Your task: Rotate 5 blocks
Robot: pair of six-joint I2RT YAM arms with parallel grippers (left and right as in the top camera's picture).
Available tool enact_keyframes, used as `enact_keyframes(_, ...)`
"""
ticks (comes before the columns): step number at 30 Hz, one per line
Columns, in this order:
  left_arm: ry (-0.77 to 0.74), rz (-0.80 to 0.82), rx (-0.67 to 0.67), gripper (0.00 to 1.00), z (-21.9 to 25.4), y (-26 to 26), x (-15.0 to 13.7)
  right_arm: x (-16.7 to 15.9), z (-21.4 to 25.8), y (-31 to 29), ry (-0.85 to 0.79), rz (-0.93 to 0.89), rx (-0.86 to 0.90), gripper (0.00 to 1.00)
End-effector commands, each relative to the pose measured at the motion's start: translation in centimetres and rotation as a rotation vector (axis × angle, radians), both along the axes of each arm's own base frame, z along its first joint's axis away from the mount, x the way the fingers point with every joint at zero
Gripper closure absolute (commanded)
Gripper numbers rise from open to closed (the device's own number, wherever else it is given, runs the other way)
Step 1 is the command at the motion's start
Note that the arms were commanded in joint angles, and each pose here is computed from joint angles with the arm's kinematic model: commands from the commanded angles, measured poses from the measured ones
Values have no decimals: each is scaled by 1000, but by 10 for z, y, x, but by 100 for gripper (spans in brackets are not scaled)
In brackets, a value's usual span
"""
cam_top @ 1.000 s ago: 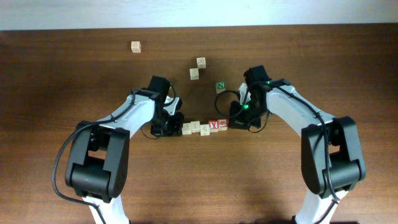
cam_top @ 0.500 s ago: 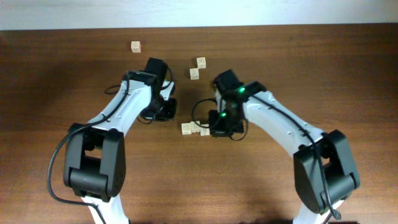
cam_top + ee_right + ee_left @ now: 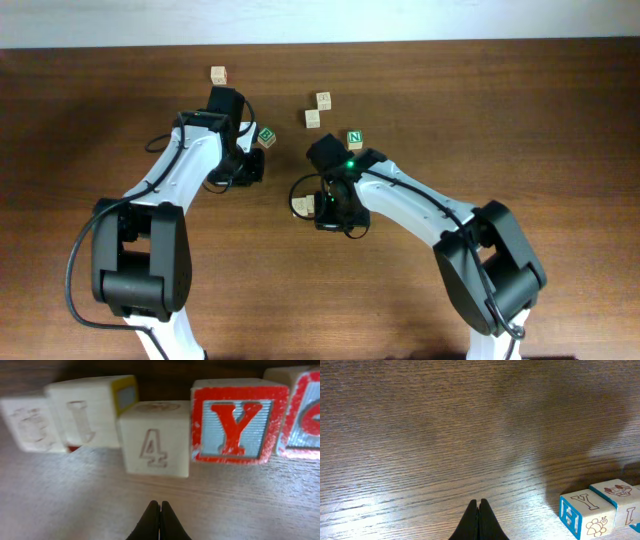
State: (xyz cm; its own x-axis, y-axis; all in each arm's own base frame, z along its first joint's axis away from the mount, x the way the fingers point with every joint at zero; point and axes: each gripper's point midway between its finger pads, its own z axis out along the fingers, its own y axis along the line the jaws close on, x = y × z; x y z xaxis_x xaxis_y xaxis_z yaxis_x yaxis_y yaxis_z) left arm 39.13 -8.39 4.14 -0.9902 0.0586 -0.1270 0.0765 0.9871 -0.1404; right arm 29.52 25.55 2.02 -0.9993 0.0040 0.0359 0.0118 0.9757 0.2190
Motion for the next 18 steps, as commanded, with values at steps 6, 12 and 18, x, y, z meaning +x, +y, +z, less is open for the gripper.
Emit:
enact_keyframes(6, -9, -15, 6, 100, 1, 0, 4, 21, -4, 3, -77, -26, -15, 96)
enact_keyframes(12, -7, -16, 4, 100, 1, 0, 3, 30, -3, 0, -108, -40, -17, 96)
enact_keyframes(18, -5, -16, 4, 100, 1, 0, 3, 33, 1, 5, -109, -4, 34, 96)
